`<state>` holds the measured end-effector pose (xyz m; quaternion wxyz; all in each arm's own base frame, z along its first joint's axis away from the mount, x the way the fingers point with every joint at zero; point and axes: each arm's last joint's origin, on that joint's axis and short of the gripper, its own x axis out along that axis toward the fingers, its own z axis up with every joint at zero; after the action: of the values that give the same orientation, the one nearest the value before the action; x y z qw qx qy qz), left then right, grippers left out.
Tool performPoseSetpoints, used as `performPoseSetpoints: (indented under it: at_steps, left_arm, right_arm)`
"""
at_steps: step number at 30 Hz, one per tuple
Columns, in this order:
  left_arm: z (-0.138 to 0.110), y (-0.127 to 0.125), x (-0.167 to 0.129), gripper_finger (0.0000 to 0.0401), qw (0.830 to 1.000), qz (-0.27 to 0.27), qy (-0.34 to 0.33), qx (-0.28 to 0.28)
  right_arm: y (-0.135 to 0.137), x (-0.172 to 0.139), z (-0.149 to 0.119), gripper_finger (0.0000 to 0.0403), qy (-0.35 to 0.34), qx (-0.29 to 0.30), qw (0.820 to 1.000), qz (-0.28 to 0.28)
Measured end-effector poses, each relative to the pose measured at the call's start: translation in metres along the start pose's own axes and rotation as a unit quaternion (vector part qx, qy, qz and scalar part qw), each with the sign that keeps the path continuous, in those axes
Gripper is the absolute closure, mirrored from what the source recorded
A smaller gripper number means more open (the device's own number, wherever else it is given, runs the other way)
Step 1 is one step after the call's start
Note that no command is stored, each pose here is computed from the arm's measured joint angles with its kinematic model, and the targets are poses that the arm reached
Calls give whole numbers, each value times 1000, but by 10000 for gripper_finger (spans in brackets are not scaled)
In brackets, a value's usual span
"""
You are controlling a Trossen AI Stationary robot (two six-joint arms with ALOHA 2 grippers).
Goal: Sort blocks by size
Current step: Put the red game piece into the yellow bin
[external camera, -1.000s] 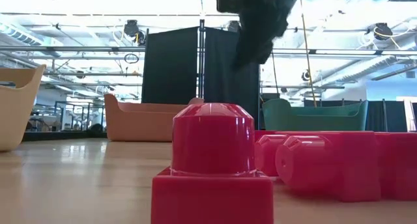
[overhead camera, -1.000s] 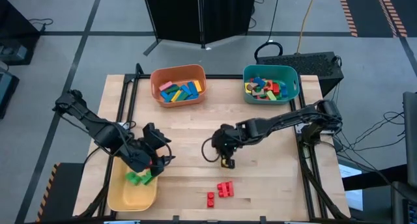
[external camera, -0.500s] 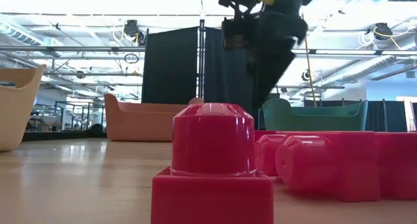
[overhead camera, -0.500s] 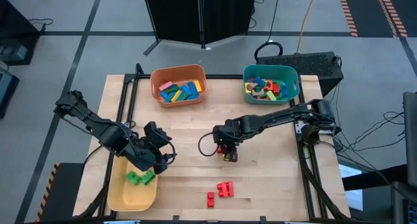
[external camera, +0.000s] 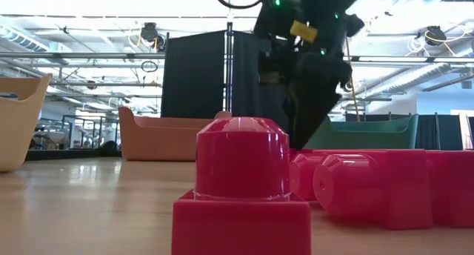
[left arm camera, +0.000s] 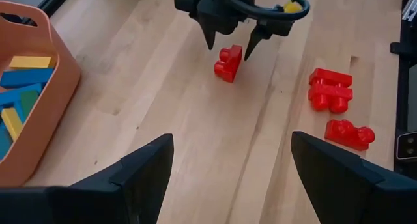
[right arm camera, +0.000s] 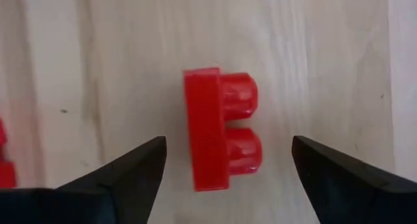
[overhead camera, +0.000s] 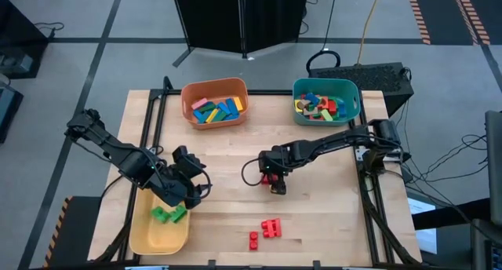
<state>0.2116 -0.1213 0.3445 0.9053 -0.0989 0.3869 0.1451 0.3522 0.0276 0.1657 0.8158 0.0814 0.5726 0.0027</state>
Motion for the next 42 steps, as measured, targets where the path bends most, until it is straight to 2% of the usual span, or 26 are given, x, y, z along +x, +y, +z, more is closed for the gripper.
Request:
performPoseSetpoints:
  at_steps: [13, 25, 29, 35, 39, 42]
  left_arm:
    - [0, 1, 0, 100, 1000, 8, -7, 10]
    - [4, 5, 3, 100, 1000, 24, -17, 1]
    - [7, 7, 5, 100, 999, 29, -19, -7]
    - [10, 10, 8, 100, 999, 36, -23, -11]
    - [9, 11, 15, 100, 999, 44, -27, -1]
    - [12, 11, 17, 100, 998, 41, -40, 0]
  right_arm:
    - [-6, 15, -13, 160, -14, 4, 1000, 6]
    - [-5, 13, -10, 279, -24, 3, 1000, 13]
    - [-6, 16, -14, 303, -9, 17, 1000, 20]
    - [-3, 2, -9, 352, -37, 21, 999, 32]
    - [0, -19, -2, 389, -88, 16, 995, 53]
    - [3, -37, 4, 396, -137, 17, 988, 68]
